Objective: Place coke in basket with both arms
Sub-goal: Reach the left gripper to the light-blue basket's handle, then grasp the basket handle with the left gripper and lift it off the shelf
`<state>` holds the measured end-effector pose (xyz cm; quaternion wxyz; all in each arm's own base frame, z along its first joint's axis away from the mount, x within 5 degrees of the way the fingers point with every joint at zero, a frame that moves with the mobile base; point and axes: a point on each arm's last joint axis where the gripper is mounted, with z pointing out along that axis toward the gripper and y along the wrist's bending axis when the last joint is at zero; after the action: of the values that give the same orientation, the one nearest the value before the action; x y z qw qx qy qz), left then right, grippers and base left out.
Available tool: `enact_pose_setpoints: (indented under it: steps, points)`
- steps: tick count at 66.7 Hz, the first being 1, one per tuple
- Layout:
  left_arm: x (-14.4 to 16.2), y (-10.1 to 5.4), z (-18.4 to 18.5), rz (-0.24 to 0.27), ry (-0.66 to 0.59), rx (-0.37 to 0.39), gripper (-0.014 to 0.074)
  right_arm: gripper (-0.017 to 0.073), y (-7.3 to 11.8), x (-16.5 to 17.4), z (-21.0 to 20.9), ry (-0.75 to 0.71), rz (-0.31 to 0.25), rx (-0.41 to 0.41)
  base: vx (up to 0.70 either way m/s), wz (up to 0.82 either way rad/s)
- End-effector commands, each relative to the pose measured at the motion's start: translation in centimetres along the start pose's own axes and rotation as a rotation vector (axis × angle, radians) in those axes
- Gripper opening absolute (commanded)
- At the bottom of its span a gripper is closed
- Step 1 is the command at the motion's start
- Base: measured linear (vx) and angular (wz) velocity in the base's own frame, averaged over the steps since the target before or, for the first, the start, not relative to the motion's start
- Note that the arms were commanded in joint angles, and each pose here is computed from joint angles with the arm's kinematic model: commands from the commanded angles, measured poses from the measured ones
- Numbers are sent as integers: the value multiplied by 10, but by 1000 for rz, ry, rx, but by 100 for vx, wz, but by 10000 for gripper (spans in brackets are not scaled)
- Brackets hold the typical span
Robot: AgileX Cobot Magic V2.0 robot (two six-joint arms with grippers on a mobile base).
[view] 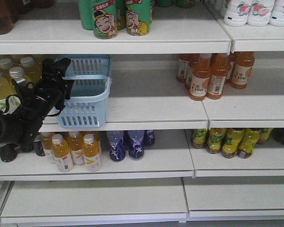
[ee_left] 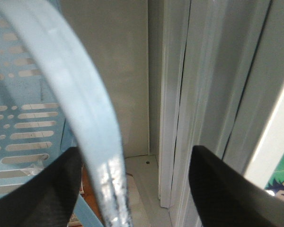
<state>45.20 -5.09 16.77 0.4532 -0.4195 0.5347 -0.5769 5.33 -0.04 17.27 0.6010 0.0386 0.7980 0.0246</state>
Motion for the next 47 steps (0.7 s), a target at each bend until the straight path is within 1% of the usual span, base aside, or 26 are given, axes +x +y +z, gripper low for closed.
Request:
enact_pose_setpoints:
  steps: [1, 4, 9, 14, 16, 21, 27, 31, 37, 43, 46, 47]
  points:
    - [0, -28, 3, -13, -2, 94, 430, -4, 0, -4, 0, -77, -14, 3, 0, 0]
    - [1, -27, 4, -11, -1, 80, 398, -4, 0, -4, 0, -77, -14, 3, 0, 0]
    - [1, -27, 4, -9, 2, 79, 336, -4, 0, -4, 0, -78, -14, 3, 0, 0]
    - [1, -28, 3, -8, 4, 87, 253, -4, 0, -4, 0, -78, -14, 3, 0, 0]
    - [1, -28, 3, -5, 9, 93, 205, -4, 0, -4, 0, -78, -14, 3, 0, 0]
    - [4, -29, 3, 12, 34, 100, 109, -4, 0, -4, 0, -78, -14, 3, 0, 0]
    - [10, -29, 3, 59, 101, 110, -8, -4, 0, -4, 0, -78, -14, 3, 0, 0]
    - [16, -30, 2, 102, 167, 123, -8, -4, 0, -4, 0, -78, -14, 3, 0, 0]
    - [26, -33, -1, 148, 278, 164, -9, -4, 0, -4, 0, -78, -14, 3, 0, 0]
    - [38, -37, -6, 143, 417, 223, -8, -4, 0, -4, 0, -78, -14, 3, 0, 0]
    - [45, -37, -10, 139, 497, 236, -8, -4, 0, -4, 0, -78, -14, 3, 0, 0]
    - [47, -38, -11, 128, 524, 243, -8, -4, 0, -4, 0, -78, -14, 3, 0, 0]
